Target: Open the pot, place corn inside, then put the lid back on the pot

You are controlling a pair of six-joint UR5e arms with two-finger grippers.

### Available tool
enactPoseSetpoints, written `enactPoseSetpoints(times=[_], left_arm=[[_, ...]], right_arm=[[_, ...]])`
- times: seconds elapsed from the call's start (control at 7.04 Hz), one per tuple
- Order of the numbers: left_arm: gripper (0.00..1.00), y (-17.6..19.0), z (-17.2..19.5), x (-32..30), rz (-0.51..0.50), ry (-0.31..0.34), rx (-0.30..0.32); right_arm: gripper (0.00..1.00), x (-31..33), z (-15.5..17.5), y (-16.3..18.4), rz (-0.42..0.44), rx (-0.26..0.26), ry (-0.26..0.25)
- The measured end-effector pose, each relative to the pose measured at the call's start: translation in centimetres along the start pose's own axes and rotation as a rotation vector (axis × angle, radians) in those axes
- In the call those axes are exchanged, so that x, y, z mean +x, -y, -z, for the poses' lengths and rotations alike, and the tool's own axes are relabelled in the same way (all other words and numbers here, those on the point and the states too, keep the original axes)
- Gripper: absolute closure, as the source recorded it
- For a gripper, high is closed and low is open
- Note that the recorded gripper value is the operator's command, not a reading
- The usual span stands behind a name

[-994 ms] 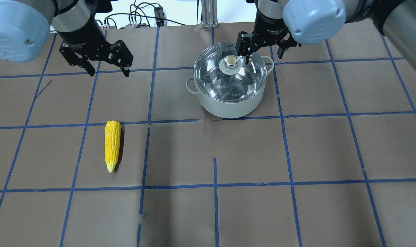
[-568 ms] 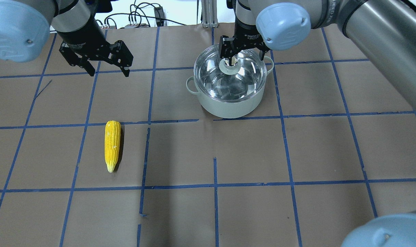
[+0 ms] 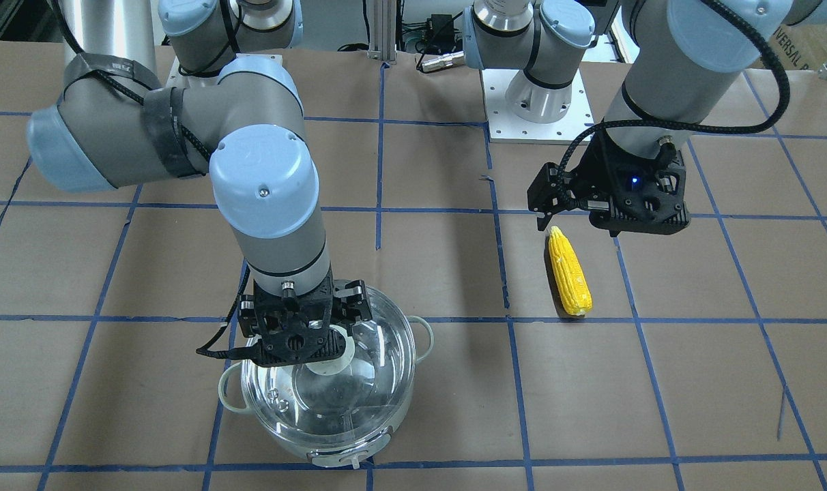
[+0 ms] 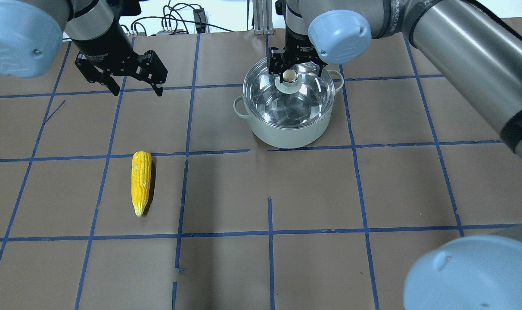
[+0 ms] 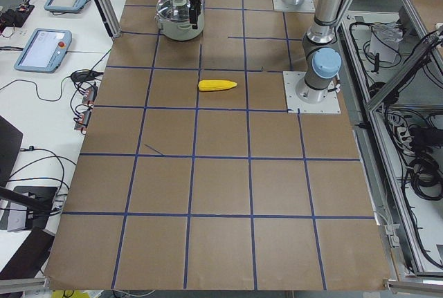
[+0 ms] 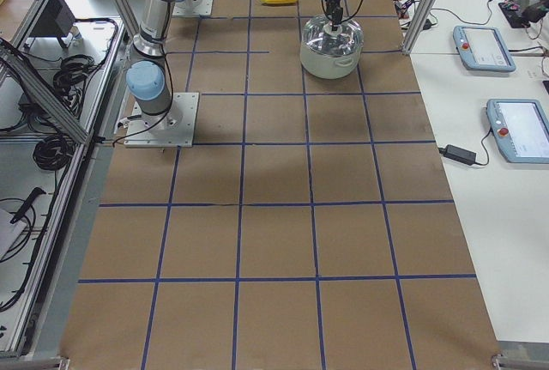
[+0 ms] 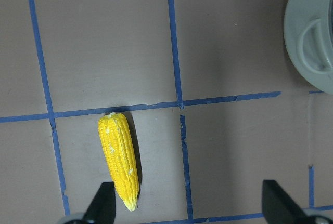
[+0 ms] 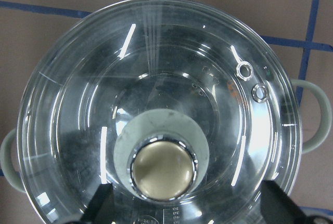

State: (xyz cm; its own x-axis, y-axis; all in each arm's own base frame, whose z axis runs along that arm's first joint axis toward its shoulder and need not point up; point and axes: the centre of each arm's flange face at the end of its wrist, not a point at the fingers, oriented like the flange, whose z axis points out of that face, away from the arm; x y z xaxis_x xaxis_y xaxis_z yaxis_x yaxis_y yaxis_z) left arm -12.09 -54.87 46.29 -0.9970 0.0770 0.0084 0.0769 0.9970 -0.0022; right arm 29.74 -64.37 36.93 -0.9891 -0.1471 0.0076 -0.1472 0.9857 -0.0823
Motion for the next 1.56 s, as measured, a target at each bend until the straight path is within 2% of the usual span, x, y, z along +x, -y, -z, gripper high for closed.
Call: enactPoseSetpoints(times=[0.43,0.71,1.14,1.56], left_arm=[[0.0,-0.5,-1.5,-0.6,-0.022,-0.002,-0.03],[0.0,-2.1,-3.5,-2.3,-0.051,-0.007,-0.065],[0.0,-4.7,-6.9,-3.7,-0.075,0.002,-0.041],[0.0,-7.1,-11.2,-7.1,-0.05,-0.009,-0.062]], right_arm=[[0.01,-0.6,-1.4,1.6,0.006,0.017,-0.002],[0.02,-0.7,-2.0,2.3,0.006,0.026,-0.003],[0.03,-0.6,-2.1,1.9,0.012,0.016,-0.003],[0.05,-1.2,-2.6,0.6,0.029,-0.004,-0.003]])
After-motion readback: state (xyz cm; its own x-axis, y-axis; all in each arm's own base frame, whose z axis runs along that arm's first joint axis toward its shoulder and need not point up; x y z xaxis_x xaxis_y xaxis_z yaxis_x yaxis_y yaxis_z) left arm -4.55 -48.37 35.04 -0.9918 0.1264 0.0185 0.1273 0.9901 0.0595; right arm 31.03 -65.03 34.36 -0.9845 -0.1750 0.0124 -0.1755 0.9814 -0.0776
